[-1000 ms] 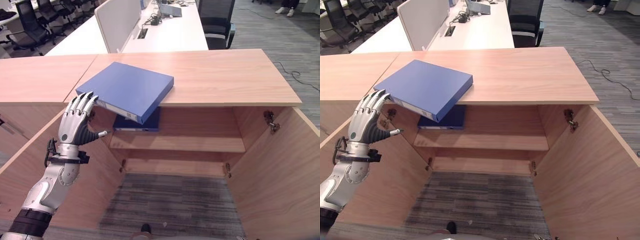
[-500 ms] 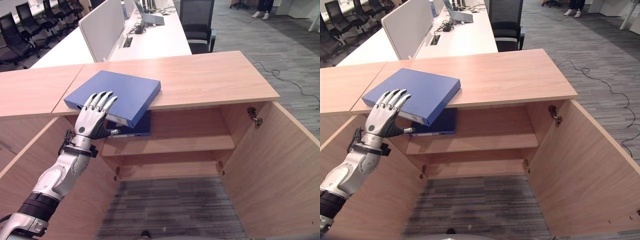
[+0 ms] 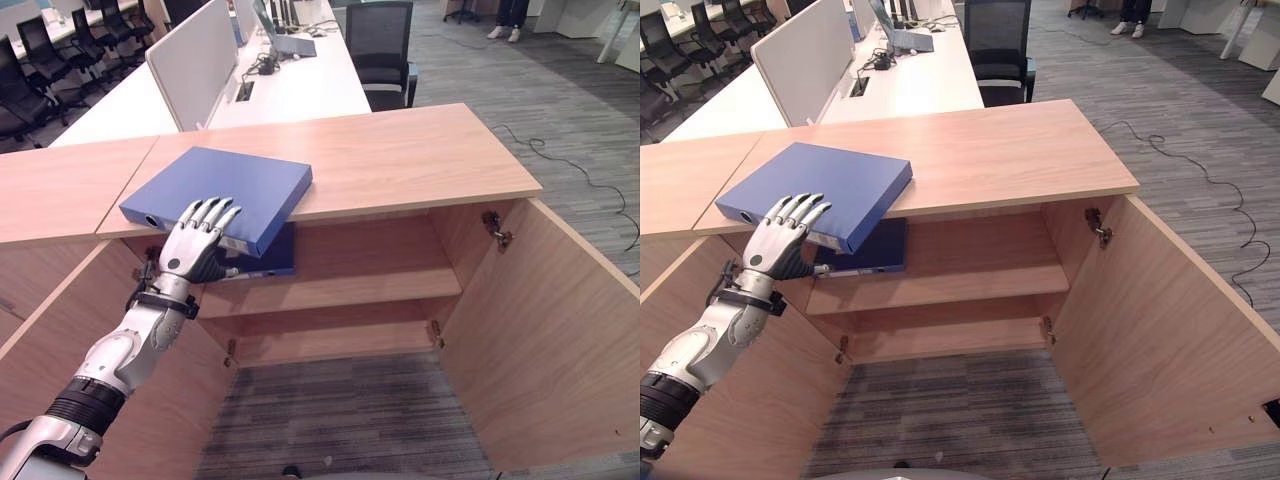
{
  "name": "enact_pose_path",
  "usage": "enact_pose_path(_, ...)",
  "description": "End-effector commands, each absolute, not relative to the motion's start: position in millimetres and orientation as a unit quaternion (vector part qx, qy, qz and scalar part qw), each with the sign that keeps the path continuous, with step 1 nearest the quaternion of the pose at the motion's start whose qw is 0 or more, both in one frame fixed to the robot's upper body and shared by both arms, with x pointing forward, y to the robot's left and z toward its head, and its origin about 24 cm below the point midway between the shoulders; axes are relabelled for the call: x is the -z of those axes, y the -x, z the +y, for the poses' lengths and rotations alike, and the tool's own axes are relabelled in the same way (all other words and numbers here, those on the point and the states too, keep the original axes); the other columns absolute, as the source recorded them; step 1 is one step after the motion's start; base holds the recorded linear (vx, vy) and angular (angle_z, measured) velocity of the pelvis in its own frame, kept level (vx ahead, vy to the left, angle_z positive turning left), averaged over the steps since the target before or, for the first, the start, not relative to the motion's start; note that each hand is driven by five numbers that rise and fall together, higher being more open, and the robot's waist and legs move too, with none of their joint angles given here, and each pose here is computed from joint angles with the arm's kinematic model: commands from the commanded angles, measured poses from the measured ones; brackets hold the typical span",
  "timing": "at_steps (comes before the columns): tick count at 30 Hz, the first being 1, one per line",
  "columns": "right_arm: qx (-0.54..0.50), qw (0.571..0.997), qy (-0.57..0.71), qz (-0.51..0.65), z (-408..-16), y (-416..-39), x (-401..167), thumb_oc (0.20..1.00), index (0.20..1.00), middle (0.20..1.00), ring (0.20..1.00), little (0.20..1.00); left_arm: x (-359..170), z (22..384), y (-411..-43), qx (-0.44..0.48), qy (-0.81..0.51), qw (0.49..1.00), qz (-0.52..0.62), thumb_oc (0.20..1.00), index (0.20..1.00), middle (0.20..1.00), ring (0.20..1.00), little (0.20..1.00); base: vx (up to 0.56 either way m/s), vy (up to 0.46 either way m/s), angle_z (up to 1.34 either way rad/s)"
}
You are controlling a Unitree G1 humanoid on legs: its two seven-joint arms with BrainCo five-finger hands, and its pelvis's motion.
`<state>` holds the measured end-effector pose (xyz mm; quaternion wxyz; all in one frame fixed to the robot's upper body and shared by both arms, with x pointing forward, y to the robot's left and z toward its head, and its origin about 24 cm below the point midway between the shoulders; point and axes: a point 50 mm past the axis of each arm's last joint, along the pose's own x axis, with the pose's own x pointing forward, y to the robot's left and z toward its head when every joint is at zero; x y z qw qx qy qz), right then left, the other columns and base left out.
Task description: Put the empty folder in the office cabinet
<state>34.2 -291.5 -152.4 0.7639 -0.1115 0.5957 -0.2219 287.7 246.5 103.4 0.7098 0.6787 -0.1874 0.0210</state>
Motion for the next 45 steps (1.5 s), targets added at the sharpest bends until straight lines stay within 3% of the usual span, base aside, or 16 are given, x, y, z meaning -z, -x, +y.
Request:
enact_pose_path(1,0.244,0.772,0.103,0.578,-299.7,-48.1,147.9,1.000,1.000,1.000,1.000,1.000,-151.2,255.3,-308.5,-0.081,-0.699,0.671,-0.234,1.000,1.000,1.000,1.000,1.000,0.00,0.000,0.00)
enact_pose_path(45,0.251,0.771,0.089,0.579,-300.6,-46.5,147.9,1.000,1.000,1.000,1.000,1.000,-144.8,268.9,-333.7,-0.094,-0.723,0.664,-0.166,1.000,1.000,1.000,1.000,1.000,0.00,0.001,-0.01)
